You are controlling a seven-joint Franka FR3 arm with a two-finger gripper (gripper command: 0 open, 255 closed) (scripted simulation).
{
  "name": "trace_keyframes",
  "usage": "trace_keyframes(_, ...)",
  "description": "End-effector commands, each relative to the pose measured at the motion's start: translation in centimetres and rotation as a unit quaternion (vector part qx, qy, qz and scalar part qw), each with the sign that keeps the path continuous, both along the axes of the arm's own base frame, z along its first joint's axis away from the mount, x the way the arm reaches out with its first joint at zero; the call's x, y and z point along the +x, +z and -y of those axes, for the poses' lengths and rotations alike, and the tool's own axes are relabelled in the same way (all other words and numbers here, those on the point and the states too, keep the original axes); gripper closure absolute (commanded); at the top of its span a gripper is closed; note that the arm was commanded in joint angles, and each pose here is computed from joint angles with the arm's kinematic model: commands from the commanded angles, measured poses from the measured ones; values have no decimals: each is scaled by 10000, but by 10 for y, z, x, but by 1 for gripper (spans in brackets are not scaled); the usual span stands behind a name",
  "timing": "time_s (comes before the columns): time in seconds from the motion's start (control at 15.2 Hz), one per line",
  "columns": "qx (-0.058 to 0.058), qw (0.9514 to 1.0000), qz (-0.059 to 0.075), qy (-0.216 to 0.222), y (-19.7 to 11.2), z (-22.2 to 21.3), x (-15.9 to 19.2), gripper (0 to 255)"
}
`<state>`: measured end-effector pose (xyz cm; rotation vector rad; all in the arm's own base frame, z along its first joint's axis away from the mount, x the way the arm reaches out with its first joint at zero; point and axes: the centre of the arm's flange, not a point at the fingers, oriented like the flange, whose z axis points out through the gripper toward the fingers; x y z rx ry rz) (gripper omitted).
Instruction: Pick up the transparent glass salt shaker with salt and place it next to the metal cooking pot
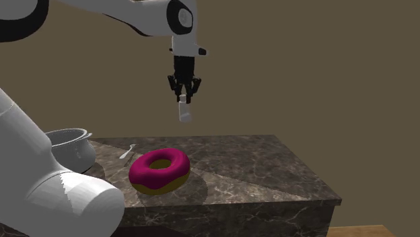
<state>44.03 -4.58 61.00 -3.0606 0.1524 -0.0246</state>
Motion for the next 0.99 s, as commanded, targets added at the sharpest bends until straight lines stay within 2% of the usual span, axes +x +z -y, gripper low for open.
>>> trace_keyframes(0.0,-5,10000,2,-7,-2,-23,-17,255)
trace_keyframes(0.92,-5,10000,2,-7,-2,-169,-130,255)
